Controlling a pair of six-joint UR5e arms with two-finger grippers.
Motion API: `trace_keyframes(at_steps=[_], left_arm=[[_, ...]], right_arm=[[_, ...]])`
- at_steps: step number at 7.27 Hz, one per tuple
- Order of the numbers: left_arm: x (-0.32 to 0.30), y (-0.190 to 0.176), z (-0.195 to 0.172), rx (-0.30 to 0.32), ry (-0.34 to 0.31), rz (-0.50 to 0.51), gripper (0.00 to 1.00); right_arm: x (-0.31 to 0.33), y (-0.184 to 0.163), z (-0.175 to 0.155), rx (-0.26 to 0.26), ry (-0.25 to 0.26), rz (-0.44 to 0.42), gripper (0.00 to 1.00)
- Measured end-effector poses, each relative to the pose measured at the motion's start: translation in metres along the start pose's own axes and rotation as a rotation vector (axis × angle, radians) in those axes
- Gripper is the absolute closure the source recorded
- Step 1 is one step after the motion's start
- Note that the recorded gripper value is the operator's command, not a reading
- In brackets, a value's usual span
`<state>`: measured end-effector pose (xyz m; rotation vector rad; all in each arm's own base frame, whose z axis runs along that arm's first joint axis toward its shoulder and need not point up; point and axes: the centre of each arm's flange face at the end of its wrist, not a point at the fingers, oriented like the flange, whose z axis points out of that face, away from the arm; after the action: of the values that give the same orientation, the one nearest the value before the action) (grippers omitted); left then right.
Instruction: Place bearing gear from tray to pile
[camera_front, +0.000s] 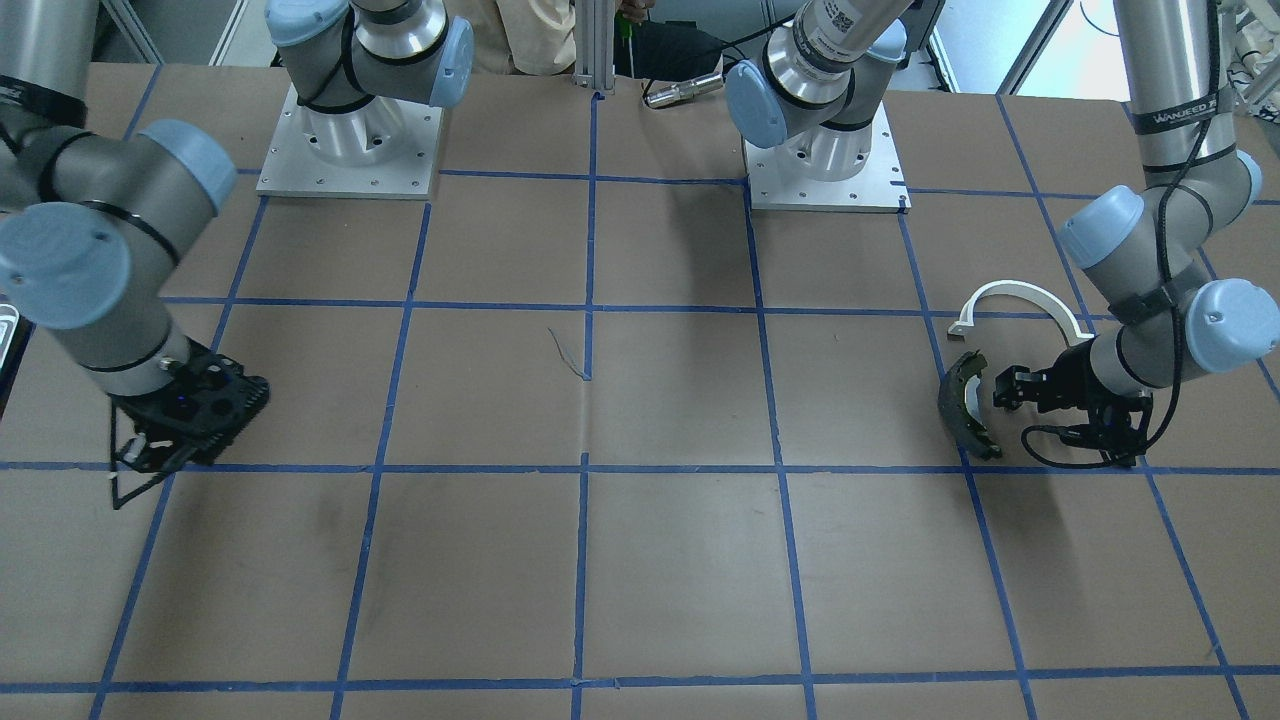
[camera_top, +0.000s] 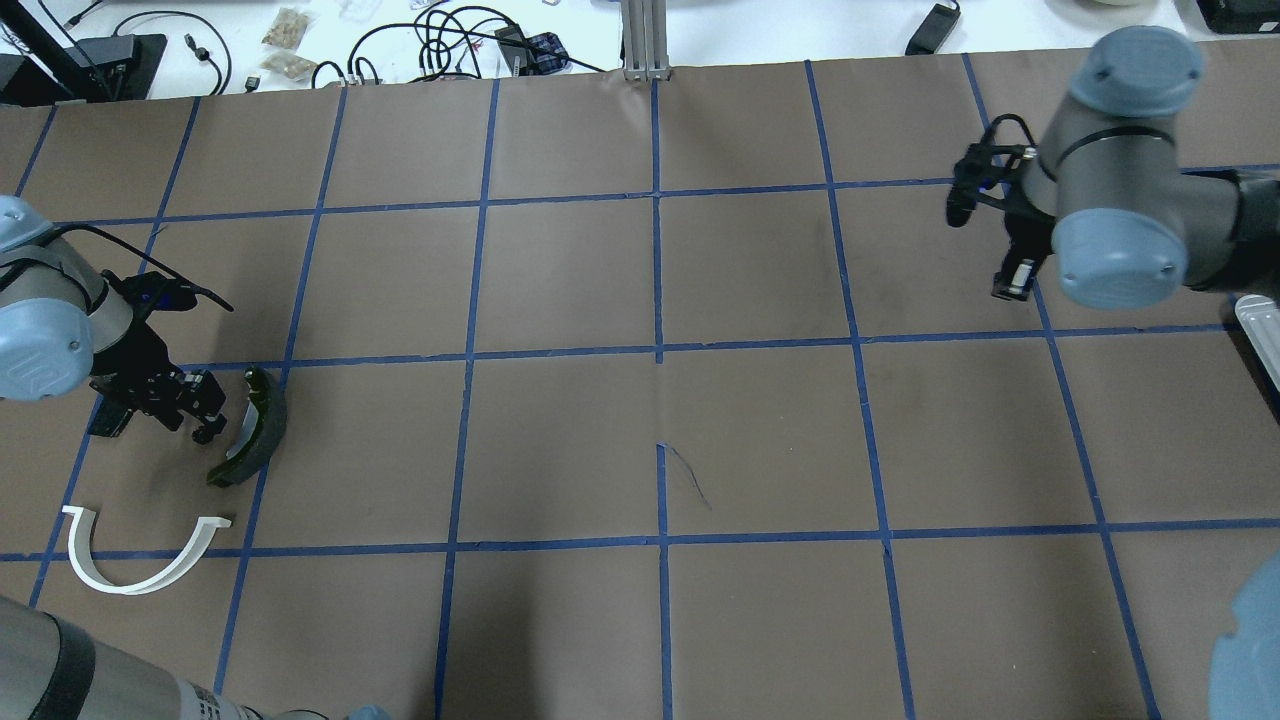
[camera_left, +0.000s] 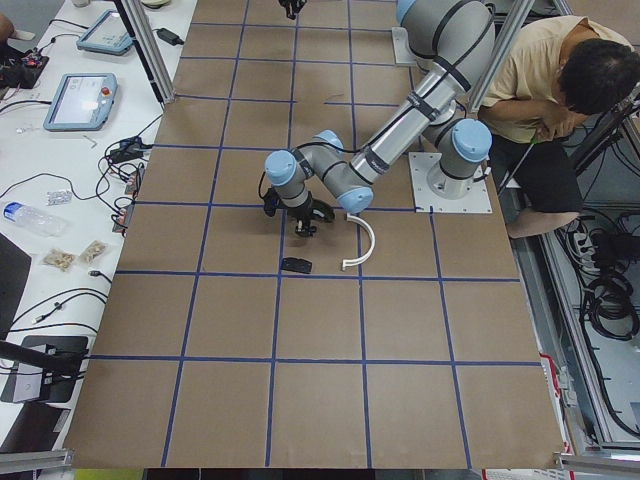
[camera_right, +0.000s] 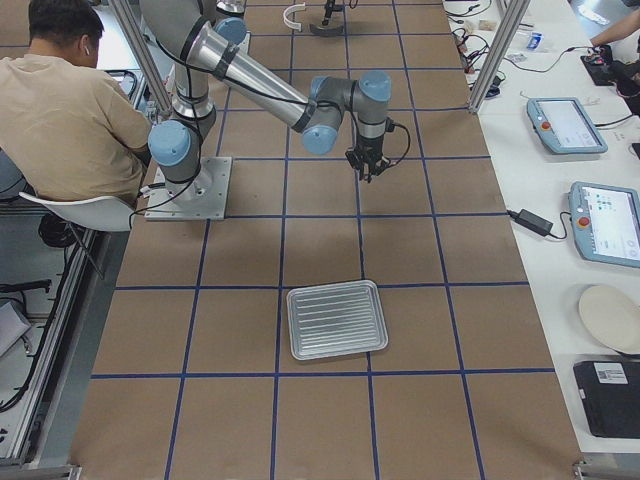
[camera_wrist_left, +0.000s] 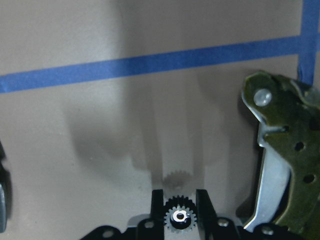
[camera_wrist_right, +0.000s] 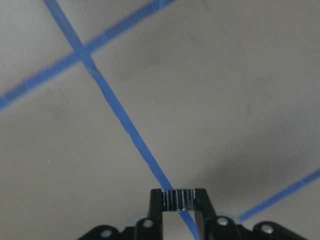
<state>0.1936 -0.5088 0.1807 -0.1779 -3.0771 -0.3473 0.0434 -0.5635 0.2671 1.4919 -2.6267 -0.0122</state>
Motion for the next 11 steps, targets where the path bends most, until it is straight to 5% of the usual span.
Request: trace_keyframes(at_steps=[2, 4, 5, 7, 8, 9, 11], left_arm=[[0.001, -0.004, -0.017, 0.012, -0.019, 0.003, 0.19], [0.005, -0.018, -0.061, 0.002, -0.03, 0.026, 0.15], [0.008, -0.027, -0.09, -0.015, -0.022, 0.024, 0.01], [0.026, -0.037, -0.142, -0.02, -0.022, 0.023, 0.0], [0.046, -0.041, -0.161, -0.005, -0.037, 0.041, 0.0], [0.075, -0.048, -0.172, 0.008, -0.054, 0.059, 0.0], [0.15, -0.064, -0.182, 0.044, -0.046, 0.007, 0.0]], right_arm=[[-0.066, -0.083, 0.0, 0.059, -0.06, 0.191, 1.0], [-0.136, -0.154, 0.001, 0.063, -0.095, 0.358, 1.0], [-0.167, -0.188, 0.002, 0.056, -0.102, 0.442, 1.0], [-0.214, -0.251, 0.006, 0.054, -0.109, 0.567, 1.0], [-0.233, -0.277, 0.009, 0.061, -0.121, 0.607, 0.68], [-0.25, -0.294, 0.01, 0.063, -0.137, 0.638, 0.01], [-0.254, -0.297, 0.005, 0.053, -0.127, 0.693, 0.0]])
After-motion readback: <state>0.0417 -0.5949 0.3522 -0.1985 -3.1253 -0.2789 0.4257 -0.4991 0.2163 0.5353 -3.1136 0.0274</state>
